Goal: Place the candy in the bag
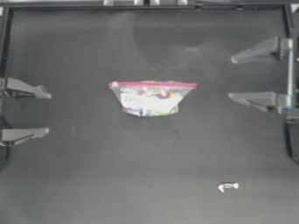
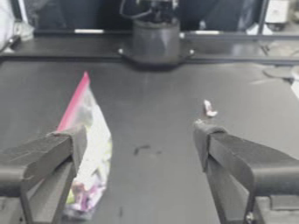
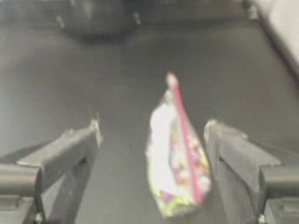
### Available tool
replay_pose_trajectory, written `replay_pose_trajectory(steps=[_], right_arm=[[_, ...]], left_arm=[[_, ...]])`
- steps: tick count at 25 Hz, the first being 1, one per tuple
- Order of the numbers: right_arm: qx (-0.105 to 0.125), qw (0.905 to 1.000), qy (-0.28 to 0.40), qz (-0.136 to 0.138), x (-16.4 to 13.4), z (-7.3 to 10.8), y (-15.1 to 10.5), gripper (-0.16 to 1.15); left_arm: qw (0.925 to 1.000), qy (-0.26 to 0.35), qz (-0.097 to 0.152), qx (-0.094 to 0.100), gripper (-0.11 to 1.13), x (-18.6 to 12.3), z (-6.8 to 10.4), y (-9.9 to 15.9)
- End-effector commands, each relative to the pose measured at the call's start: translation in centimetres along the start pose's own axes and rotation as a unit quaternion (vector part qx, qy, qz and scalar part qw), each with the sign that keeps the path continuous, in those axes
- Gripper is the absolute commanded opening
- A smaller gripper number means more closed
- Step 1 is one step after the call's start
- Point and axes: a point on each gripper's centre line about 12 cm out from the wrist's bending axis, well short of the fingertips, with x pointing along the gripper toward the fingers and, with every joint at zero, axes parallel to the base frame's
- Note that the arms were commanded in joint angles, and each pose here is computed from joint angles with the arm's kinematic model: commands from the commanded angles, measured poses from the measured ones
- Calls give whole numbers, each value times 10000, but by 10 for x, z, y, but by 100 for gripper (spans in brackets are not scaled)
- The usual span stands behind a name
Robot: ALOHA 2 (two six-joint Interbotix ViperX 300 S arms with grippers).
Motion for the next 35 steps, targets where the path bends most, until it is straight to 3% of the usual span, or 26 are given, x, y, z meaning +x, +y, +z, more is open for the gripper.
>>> replay_pose_trajectory(steps=[1,10,23,35], right_arm=[[-67,9998,194,-71,9,20,-4,99],[-305,9951,931,-133,36,45,-13,99],[-563,9821,1776,287,100,61,-29,99],[-829,9678,2324,489,153,69,-34,99]], left_arm=[[10000,-15,17,-8,101,2,3,1],[10000,8,40,-32,101,3,3,1],[9997,99,129,-157,101,3,-5,4],[9997,137,130,-165,100,4,-6,4]])
